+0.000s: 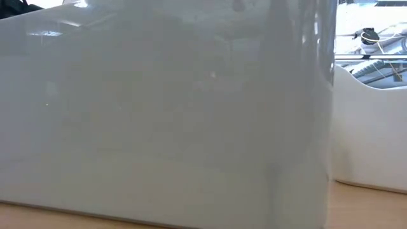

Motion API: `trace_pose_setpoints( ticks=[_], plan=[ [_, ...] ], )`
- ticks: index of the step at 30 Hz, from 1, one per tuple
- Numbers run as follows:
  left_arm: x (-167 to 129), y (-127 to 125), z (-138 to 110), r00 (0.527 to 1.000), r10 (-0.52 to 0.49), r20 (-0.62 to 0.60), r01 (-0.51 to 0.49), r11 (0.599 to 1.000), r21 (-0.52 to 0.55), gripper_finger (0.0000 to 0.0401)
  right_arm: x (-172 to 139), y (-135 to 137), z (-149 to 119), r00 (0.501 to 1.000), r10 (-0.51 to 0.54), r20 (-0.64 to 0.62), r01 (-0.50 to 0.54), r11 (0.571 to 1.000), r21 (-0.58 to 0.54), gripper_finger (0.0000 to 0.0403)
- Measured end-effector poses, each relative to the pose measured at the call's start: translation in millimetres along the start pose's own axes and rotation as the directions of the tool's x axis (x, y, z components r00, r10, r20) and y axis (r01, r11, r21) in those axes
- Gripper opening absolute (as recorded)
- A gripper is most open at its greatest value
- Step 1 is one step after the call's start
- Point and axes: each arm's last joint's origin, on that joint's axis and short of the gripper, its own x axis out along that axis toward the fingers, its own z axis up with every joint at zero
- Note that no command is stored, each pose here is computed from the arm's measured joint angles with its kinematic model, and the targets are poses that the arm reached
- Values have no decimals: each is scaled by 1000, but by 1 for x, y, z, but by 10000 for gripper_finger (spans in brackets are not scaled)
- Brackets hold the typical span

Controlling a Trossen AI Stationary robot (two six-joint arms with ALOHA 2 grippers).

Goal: Stack baskets by color
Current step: Stack the top transparent bin on top of the middle transparent bin

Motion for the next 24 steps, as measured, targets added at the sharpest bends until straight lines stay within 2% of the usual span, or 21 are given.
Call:
trace_pose_setpoints(
  ticks=[4,20,24],
  plan=[
    [0,0,0,1000,0,1,0,1000,0,8,3,1,8,1000,-1,-5,1,1000,-1,0],
    [0,0,4,999,5,49,-5,1000,-3,8,14,1,10,1000,-4,3,4,996,-88,0],
    [0,1,9,997,6,83,-3,999,-44,8,18,1,8,1000,-3,6,4,994,-107,0]
  ],
)
